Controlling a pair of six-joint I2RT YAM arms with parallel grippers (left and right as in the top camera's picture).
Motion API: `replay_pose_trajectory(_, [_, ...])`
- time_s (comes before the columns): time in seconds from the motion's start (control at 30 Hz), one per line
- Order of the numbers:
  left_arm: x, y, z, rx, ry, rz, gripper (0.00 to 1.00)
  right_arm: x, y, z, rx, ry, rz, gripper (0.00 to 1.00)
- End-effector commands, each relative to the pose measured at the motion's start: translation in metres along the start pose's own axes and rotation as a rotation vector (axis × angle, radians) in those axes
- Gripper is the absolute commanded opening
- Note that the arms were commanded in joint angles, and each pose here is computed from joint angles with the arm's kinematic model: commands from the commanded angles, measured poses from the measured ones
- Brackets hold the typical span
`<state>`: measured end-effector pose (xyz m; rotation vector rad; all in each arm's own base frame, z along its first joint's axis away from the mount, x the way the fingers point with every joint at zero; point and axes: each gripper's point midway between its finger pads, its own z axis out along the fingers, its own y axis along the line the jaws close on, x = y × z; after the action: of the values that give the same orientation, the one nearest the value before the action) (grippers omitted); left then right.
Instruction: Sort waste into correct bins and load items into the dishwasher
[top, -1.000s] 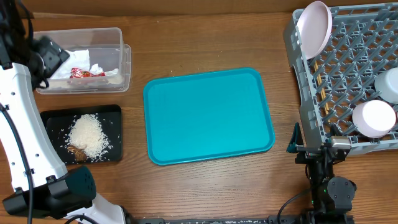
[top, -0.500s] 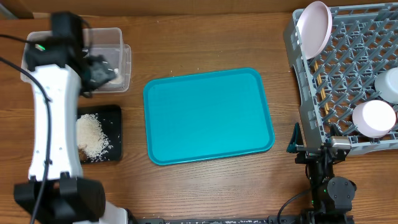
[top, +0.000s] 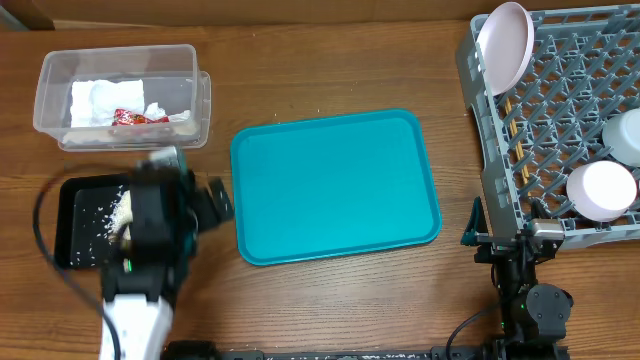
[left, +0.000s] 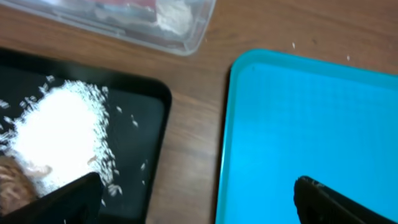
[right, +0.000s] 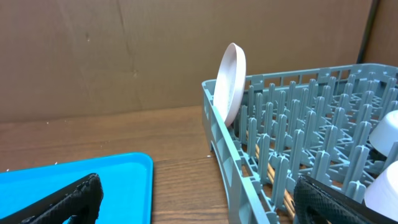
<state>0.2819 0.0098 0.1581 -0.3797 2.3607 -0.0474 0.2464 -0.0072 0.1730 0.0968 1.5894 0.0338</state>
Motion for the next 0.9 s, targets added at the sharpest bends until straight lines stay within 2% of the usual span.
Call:
replay_pose_trajectory(0.0, [0.025,0.003,-0.010,0.045,-0.048,0.027,1.00,0.002,-0.002,0.000,0.008,-0.004,-0.005,1.00])
replay_pose_trajectory(0.2, [0.038,0.002,-0.023,0.124,-0.192,0.021,1.00,0.002,-0.002,0.000,0.008,-0.004,-0.005,1.00])
replay_pose_trajectory(0.33, [0.046,-0.002,-0.013,0.174,-0.252,0.021,1.00,0.002,-0.002,0.000,0.008,-0.004,-0.005,1.00])
replay_pose_trajectory(0.53, [0.038,-0.022,-0.009,0.320,-0.428,0.047,1.00,0.002,-0.002,0.000,0.008,-0.004,-0.005,1.00])
replay_pose_trajectory(0.67, [0.037,-0.024,-0.009,0.346,-0.510,0.058,1.00,0.002,-0.002,0.000,0.008,-0.004,-0.005,1.00])
replay_pose_trajectory(0.87, [0.051,-0.020,-0.002,0.340,-0.552,0.108,1.00,0.002,-0.002,0.000,0.008,-0.004,-0.005,1.00])
